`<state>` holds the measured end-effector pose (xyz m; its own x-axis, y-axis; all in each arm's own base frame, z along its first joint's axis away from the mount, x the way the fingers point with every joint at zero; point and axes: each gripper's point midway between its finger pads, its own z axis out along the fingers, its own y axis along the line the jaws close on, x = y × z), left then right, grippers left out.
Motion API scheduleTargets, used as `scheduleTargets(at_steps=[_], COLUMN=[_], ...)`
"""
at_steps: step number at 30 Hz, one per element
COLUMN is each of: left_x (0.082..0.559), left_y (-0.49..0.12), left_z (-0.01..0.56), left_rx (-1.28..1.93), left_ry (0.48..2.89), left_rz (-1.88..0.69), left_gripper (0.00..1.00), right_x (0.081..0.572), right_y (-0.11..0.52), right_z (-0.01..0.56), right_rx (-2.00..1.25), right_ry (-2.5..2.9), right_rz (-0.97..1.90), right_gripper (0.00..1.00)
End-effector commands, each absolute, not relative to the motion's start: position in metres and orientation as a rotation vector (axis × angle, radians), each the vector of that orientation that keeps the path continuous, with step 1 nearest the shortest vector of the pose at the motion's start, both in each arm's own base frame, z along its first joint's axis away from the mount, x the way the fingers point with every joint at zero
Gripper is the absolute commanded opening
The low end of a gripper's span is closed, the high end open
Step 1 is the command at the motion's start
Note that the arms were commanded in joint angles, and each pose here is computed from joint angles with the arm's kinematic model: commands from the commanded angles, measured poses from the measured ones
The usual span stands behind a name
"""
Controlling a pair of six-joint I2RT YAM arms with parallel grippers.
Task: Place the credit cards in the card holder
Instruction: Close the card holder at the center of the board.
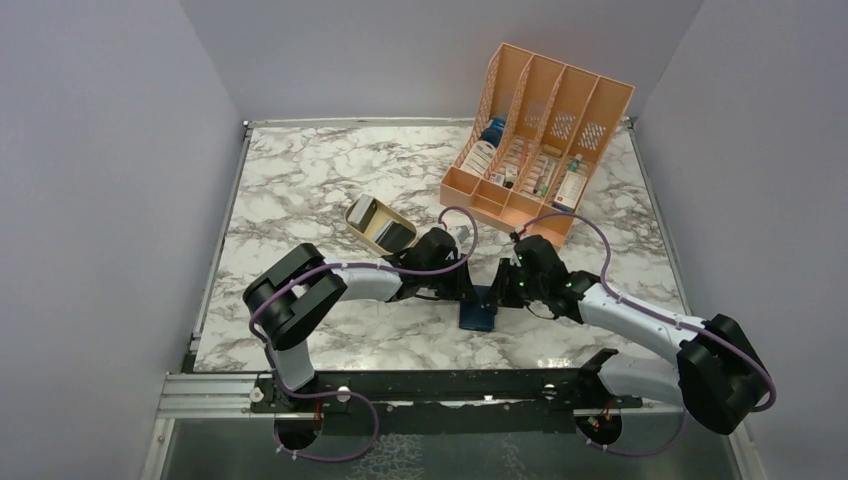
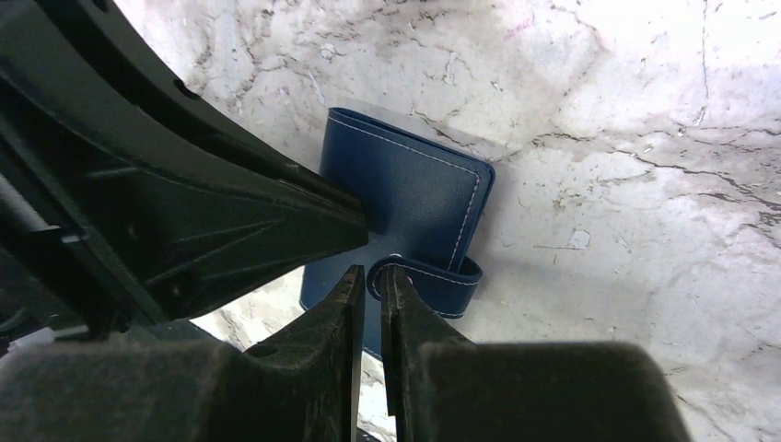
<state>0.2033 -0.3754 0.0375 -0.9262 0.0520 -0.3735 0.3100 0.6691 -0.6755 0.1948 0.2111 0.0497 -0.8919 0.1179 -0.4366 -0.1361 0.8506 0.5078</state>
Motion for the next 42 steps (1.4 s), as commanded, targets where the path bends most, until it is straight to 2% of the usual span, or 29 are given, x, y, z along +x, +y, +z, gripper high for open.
scheduleTargets(at_steps=[1,14,27,42], left_x=[0.197,0.197,0.197,0.196], left_y=[-0.364,-0.363,-0.364,-0.364], left_z=[0.016,0.016,0.016,0.015], left_rx=[0.291,0.289,0.285,0.283], left_ry=[2.637,2.640,2.637,2.640], left_rz=[-1.035,-1.035,-1.040,-1.038], left_gripper=[0.16,0.16,0.16,0.16], right_x=[0.206,0.199,0.187,0.192], right_y=[0.209,0.201,0.211,0.209], right_z=[0.067,0.051,0.039,0.032], right_rx=[0.003,0.047,0.060,0.069], right_ry=[2.519,2.563,2.588,2.593], right_rz=[0.710,0.679,0.785,0.744], right_gripper=[0.13,0.17,0.14,0.12])
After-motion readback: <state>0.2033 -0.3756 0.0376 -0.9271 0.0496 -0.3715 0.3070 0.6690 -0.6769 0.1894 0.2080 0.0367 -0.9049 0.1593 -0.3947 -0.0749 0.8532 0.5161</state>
